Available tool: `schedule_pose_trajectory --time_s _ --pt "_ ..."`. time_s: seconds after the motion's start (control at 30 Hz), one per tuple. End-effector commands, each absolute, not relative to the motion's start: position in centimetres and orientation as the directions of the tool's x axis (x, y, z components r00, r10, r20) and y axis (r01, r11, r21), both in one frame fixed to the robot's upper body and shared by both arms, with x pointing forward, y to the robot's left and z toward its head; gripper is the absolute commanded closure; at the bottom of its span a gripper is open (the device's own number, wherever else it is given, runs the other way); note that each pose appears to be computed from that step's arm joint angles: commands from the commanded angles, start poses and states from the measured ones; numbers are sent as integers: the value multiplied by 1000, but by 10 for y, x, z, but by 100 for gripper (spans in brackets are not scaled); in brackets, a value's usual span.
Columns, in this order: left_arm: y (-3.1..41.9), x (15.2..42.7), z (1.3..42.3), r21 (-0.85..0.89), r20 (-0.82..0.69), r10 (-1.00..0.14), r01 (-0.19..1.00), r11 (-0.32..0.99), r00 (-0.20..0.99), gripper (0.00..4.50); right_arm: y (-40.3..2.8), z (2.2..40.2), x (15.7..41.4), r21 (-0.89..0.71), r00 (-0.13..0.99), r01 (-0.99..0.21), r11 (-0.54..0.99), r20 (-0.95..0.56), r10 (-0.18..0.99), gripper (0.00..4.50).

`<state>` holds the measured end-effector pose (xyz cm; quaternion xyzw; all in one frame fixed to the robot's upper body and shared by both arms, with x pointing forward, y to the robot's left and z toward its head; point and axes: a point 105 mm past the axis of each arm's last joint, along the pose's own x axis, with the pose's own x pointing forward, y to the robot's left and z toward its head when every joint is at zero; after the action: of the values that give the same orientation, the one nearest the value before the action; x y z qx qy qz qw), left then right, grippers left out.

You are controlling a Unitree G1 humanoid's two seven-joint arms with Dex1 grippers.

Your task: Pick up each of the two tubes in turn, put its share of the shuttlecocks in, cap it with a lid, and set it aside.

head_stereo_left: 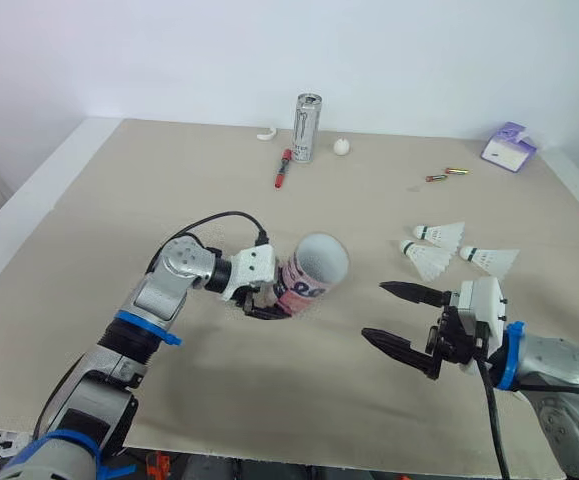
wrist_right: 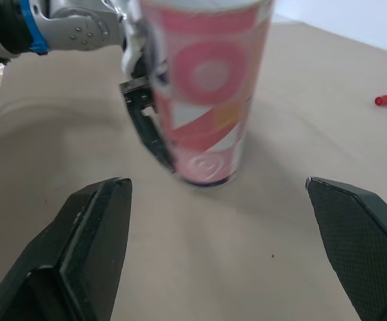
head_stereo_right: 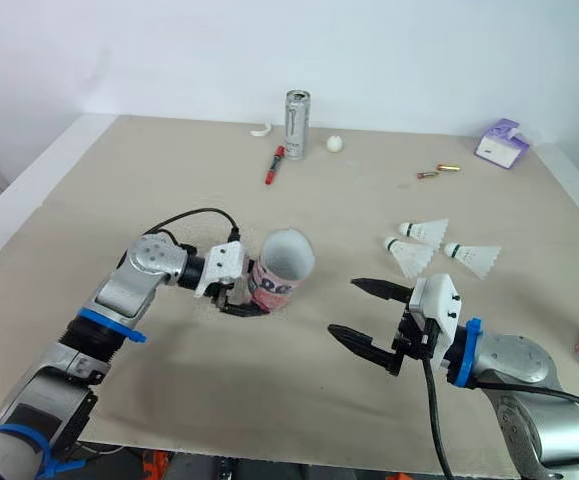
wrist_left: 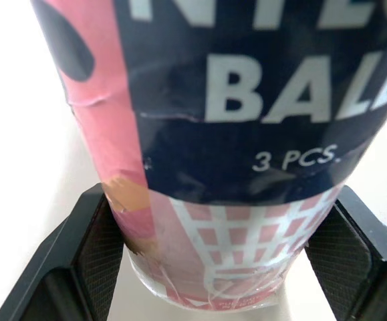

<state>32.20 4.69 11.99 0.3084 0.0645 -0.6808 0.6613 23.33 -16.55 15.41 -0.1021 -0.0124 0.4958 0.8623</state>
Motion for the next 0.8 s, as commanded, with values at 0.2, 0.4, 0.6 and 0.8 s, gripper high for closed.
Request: schedule_pose_trajectory --time_s 0.2,0.4,0.6,0.8 --pt "43 310 134 330 -713 -701 894 -303 26 80 -172 162 224 -235 520 -840 490 -87 850 0" --pt "42 317 142 336 -779 -625 878 -341 55 80 -177 161 226 -234 534 -832 503 -93 840 0" --pt "39 322 148 345 -801 -593 872 -347 81 80 -181 159 227 -225 549 -825 519 -95 831 0" --pt "31 324 159 355 -790 -607 872 -336 88 80 -182 159 230 -222 553 -822 525 -90 828 0"
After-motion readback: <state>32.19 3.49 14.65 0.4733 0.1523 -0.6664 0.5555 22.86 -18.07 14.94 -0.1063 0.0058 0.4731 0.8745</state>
